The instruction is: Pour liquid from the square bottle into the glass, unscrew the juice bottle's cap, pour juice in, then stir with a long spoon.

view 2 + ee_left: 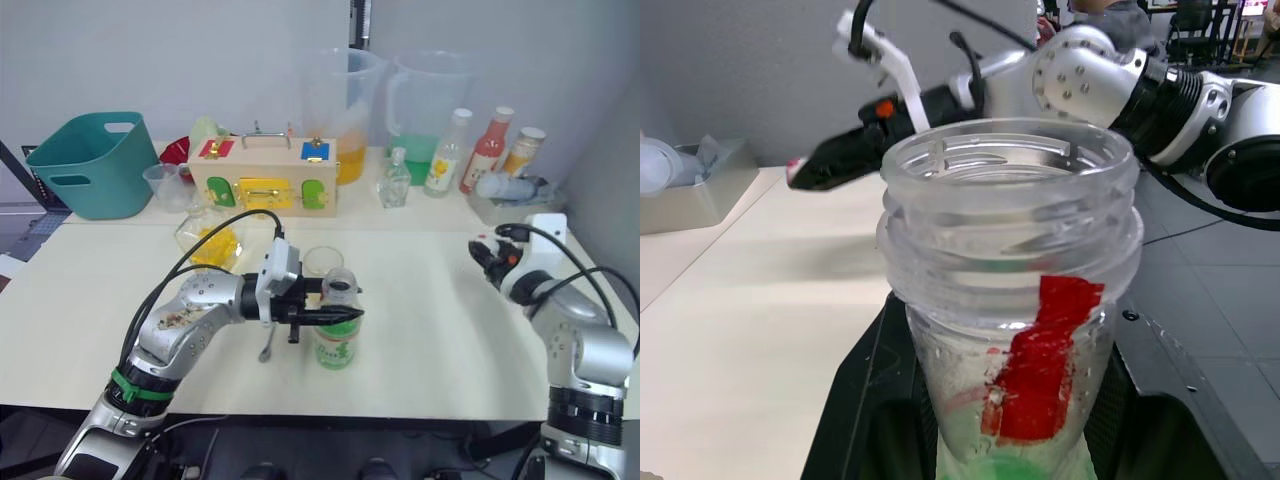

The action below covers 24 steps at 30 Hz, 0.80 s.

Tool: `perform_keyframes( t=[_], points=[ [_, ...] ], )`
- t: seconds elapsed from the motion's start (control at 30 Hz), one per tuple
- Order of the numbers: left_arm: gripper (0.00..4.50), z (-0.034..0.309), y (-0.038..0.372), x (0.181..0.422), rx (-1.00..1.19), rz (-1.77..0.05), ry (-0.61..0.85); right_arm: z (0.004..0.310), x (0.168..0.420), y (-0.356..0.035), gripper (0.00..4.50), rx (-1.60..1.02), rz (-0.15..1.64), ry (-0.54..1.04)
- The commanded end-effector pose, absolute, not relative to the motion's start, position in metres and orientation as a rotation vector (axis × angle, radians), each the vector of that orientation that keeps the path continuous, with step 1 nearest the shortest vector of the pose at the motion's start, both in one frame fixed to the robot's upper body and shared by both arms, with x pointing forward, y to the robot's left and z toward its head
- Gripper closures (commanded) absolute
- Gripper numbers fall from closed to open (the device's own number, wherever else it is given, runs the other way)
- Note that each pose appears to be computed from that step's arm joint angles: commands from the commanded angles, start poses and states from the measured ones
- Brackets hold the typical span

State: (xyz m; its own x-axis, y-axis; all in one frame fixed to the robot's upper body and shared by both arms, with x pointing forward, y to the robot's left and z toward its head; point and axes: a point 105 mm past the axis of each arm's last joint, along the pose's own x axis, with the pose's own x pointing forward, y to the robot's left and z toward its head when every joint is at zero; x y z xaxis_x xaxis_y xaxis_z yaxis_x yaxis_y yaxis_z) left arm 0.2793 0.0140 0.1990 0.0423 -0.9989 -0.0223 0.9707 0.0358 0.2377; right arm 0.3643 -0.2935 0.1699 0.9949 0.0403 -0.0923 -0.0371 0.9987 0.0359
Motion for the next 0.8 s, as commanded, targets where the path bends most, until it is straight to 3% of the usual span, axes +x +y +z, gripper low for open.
perform_keyframes(
  t=[0.03, 0.27, 0.57, 0.63, 0.8],
  points=[
    [3.21, 0.195, 0.018, 0.283, 0.237, -1.484, -0.141, 0.166, 0.371, -0.305, 2.82, 0.005, -0.039, 0.090],
    [3.21, 0.195, 0.023, 0.281, 0.232, -1.477, -0.138, 0.132, 0.381, -0.311, 2.82, 0.051, -0.108, 0.177],
    [3.21, 0.198, 0.023, 0.282, 0.222, -1.460, -0.147, 0.123, 0.382, -0.305, 2.82, 0.077, -0.070, 0.191],
    [3.21, 0.198, 0.024, 0.282, 0.220, -1.461, -0.146, 0.124, 0.383, -0.303, 1.85, 0.078, -0.060, 0.188],
    [3.21, 0.195, 0.025, 0.282, 0.249, -1.464, -0.137, 0.144, 0.386, -0.296, 0.13, 0.026, -0.029, 0.124]
  ],
)
